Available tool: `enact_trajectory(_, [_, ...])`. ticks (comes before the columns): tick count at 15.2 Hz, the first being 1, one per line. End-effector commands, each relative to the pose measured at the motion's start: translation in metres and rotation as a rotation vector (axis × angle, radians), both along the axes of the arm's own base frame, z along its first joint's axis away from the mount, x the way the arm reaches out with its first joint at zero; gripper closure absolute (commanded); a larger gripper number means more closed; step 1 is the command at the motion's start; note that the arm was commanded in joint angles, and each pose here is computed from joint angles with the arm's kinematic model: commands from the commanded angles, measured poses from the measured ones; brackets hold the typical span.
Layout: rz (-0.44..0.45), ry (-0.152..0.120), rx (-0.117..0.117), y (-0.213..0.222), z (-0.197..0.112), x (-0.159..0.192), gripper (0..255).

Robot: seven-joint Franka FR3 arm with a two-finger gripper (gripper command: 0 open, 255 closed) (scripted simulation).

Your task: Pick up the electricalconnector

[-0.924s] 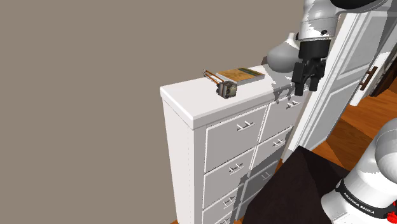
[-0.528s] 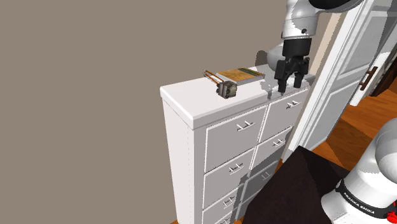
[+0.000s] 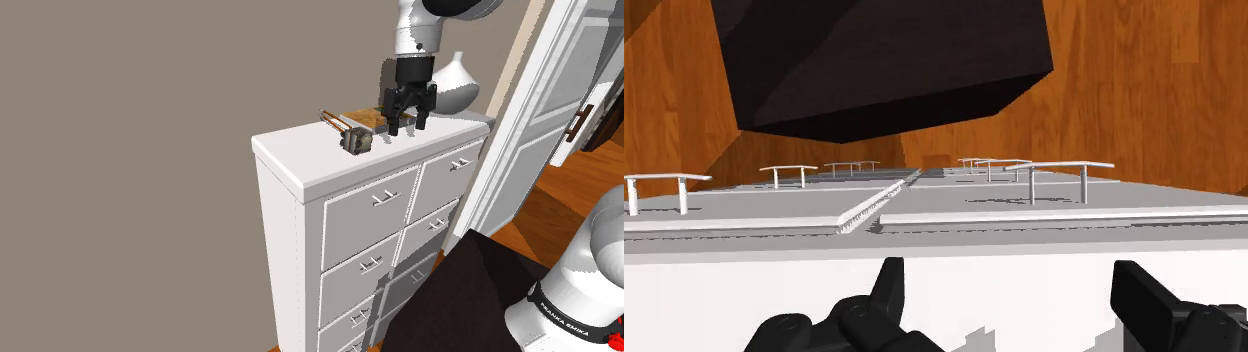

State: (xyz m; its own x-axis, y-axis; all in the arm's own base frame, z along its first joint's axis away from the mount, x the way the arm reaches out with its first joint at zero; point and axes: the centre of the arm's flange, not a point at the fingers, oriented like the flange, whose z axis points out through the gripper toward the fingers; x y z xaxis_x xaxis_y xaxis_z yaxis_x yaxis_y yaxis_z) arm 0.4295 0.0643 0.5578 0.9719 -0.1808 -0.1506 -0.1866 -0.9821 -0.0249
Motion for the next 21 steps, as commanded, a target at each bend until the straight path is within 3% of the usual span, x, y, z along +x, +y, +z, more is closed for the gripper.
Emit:
enact_trajectory(1, [-0.005, -0.011, -0.006, 0.009, 0.005, 0.028, 0])
enact_trajectory(11, [-0.031, -0.064, -0.04, 0.055, 0.016, 0.144, 0])
enact_trajectory(21, [-0.032, -0.066, -0.041, 0.057, -0.023, 0.148, 0])
